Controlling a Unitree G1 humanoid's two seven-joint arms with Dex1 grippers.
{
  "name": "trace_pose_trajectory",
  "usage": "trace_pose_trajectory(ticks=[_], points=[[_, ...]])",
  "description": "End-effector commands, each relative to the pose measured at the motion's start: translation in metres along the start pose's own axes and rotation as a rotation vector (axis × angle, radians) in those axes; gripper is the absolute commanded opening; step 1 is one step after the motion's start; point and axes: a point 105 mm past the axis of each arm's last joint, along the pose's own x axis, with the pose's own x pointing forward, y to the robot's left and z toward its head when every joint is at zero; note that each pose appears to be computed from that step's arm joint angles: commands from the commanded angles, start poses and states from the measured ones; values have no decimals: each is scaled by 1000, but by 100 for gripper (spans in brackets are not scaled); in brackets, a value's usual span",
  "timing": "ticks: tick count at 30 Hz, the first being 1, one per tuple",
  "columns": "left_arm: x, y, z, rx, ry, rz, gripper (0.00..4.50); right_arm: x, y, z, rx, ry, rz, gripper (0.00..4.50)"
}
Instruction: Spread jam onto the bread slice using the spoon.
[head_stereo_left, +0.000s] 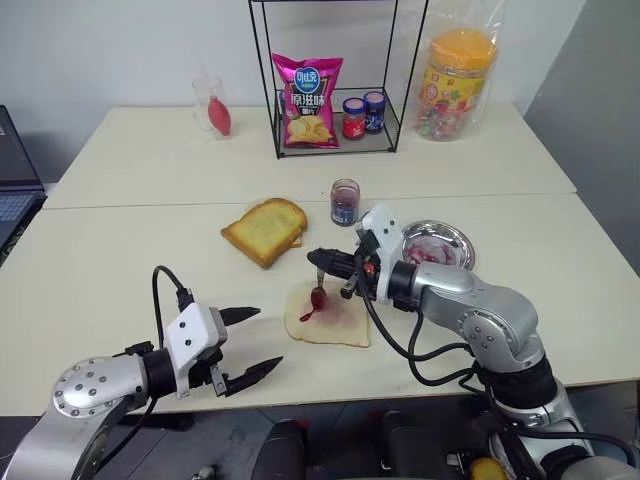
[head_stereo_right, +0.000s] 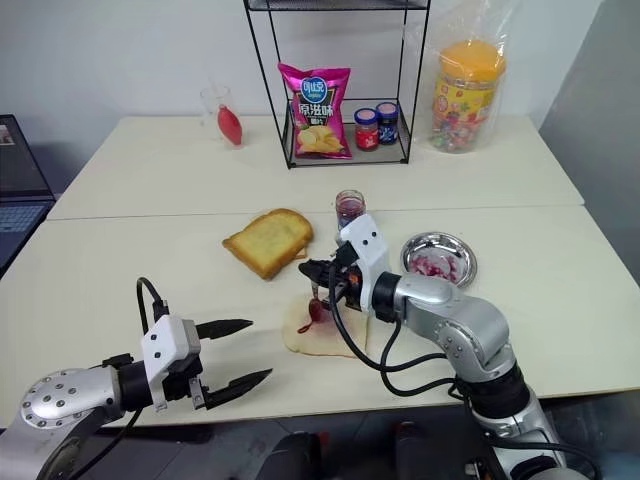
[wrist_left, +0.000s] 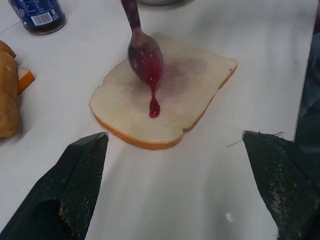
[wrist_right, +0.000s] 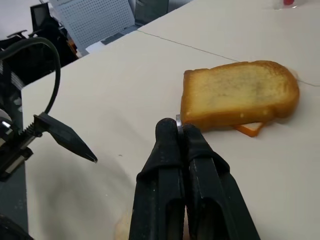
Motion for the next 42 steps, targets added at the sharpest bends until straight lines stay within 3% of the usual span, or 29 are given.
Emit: trace_pose_trajectory(ticks=[1, 11, 18, 23, 28, 34, 38, 42], points=[[3, 0, 7, 36, -10, -11, 450, -6, 8, 4, -72, -25, 20, 4], [6, 1, 7, 54, -10, -37, 450, -25, 5, 3, -174, 16, 23, 4], [8, 2, 5, 59, -10, -38, 450, -34, 7, 15, -275, 7, 27, 4], [8, 1, 1, 66, -2, -44, 450, -39, 0, 32, -242, -52, 18, 4], [8, 3, -3, 73, 26, -41, 450, -42, -18, 44, 79, -171, -35, 4], [6, 7, 0, 80, 1, -9, 450, -36, -20, 18, 332, -160, -30, 4], [1, 3, 1, 75, 1, -32, 450, -17, -23, -8, 590, -170, -30, 4], [0, 8, 5, 68, -11, -13, 450, 1, -25, -21, 697, -169, -38, 4]])
